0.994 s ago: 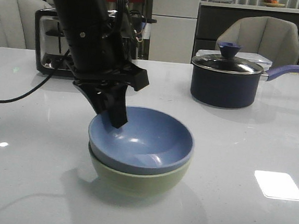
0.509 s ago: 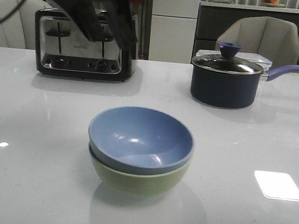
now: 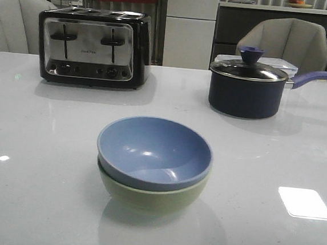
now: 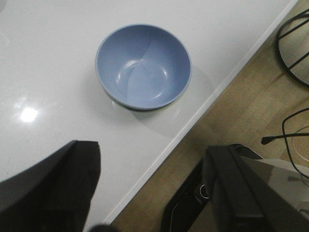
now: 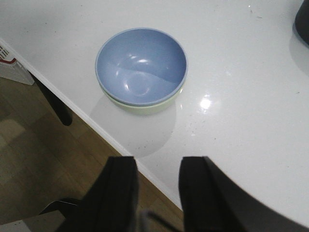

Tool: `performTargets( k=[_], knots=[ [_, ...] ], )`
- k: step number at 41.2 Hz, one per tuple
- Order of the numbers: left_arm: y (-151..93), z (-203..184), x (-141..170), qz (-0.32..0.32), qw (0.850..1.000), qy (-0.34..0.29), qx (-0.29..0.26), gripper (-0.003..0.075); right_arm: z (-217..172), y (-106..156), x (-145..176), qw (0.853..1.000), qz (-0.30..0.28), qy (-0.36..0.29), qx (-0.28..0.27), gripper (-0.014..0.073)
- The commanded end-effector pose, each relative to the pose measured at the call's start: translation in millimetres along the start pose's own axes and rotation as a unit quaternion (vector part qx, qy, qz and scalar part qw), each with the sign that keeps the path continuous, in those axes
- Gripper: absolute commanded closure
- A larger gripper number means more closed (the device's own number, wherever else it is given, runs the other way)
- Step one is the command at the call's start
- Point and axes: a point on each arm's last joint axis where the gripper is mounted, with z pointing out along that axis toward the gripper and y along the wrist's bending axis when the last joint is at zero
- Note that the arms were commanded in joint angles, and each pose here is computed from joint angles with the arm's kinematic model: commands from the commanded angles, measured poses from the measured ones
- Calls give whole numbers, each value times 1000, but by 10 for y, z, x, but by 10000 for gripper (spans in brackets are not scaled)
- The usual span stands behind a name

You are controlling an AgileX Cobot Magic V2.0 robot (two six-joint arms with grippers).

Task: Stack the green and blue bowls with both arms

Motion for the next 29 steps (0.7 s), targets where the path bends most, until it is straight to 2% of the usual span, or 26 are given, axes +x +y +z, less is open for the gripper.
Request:
performTargets(
  k=[1, 6, 11, 18, 24, 27, 29],
  knots=[
    [-3, -193, 91, -12, 998, -61, -32, 215, -56, -13, -121, 999, -11, -39, 11, 242],
    [22, -285, 334, -26, 993, -84, -76, 215, -58, -24, -111, 999, -18, -32, 17, 242],
    [0, -333, 513, -26, 991, -102, -85, 215, -74, -44, -93, 999, -28, -14, 30, 244],
    [-19, -352, 612, -24, 988, -121, -88, 215, -79, -85, -45, 999, 11, 13, 52, 289],
    [-19, -345, 613, -24, 988, -126, -88, 217, -78, -86, -63, 998, 24, 2, 52, 296],
    [-18, -349, 601, -23, 987, -133, -89, 263, -79, -87, -69, 998, 24, -1, 53, 300],
    [-17, -351, 593, -23, 986, -138, -89, 331, -79, -87, -69, 998, 24, -1, 53, 329]
  ],
)
